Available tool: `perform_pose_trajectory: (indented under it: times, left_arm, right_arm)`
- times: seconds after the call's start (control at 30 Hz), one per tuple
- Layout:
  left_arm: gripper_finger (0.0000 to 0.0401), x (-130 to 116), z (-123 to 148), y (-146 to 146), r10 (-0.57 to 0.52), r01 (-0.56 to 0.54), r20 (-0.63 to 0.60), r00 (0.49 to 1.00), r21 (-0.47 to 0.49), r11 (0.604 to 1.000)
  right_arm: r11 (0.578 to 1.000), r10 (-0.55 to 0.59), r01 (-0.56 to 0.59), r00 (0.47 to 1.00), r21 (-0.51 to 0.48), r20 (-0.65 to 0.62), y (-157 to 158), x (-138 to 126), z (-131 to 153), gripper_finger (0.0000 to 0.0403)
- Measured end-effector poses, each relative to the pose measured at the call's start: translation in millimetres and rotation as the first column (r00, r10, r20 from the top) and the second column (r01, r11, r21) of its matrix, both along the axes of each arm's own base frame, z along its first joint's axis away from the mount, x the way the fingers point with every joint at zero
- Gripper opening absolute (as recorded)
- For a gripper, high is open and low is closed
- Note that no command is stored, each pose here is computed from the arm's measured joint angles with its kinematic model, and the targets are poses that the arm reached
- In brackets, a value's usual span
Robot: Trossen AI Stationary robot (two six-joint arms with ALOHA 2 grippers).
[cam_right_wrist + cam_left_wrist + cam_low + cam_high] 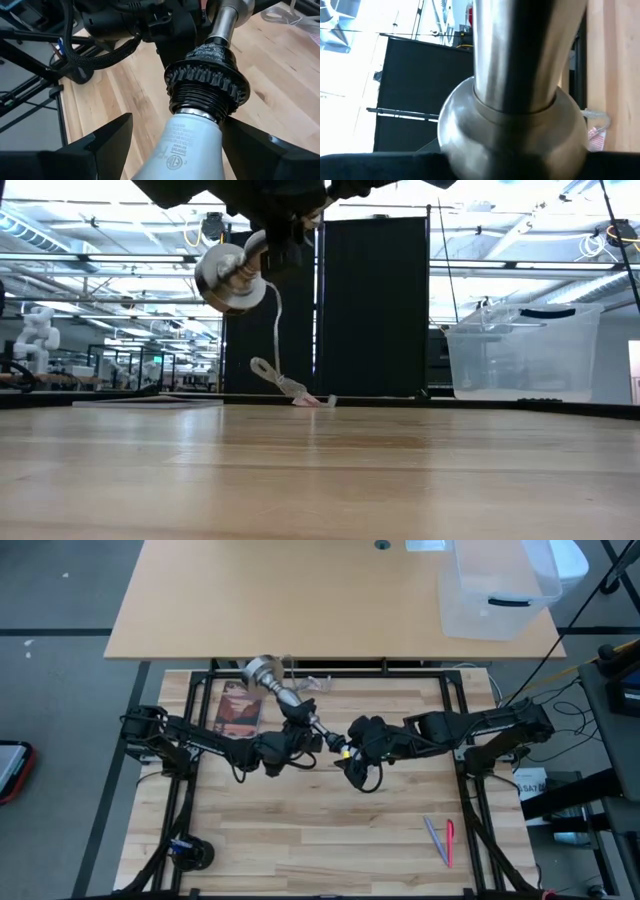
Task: Screw lightbulb
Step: Insert the lightbulb into the lamp
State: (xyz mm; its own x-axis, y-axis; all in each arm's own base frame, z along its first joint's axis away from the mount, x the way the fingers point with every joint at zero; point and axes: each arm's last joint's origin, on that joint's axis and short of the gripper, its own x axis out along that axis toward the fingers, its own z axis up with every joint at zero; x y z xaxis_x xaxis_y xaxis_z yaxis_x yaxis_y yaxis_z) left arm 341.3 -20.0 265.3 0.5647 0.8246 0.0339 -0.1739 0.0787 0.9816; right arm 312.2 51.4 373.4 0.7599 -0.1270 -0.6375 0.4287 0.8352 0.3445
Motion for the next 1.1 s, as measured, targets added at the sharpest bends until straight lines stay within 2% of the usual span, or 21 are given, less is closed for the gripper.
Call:
perform_pose_trajectory:
  times: [0.1,0.3,0.67,0.77,1.1]
  left_arm:
    - [0.0130,0.5,-4.1,-0.2,-0.013,0.013,0.000,1.000,-0.027,1.000]
    - [0.0130,1.1,-15.4,-1.1,-0.057,0.063,0.044,0.997,-0.139,0.988]
    - [0.0130,1.1,-26.2,-6.1,-0.127,0.171,0.159,0.979,-0.307,0.936]
    - [0.0130,1.1,-29.1,-6.6,-0.120,0.177,0.180,0.976,-0.341,0.923]
    - [0.0130,5.5,-36.2,-7.4,-0.127,0.194,0.202,0.971,-0.362,0.912]
  right_arm:
    - [1.000,0.008,-0.008,1.000,-0.001,-0.019,0.1,-1.2,-1.3,0.0283]
    - [0.999,0.033,-0.033,0.998,0.001,-0.053,0.1,-3.5,-3.3,0.0280]
    - [0.998,0.064,-0.064,0.996,-0.004,-0.064,0.4,-6.3,-2.1,0.0281]
    - [0.997,0.076,-0.077,0.996,-0.015,-0.049,0.7,-5.3,-0.8,0.0291]
    - [0.989,0.124,-0.125,0.992,-0.085,-0.019,0.5,-2.0,2.0,0.0355]
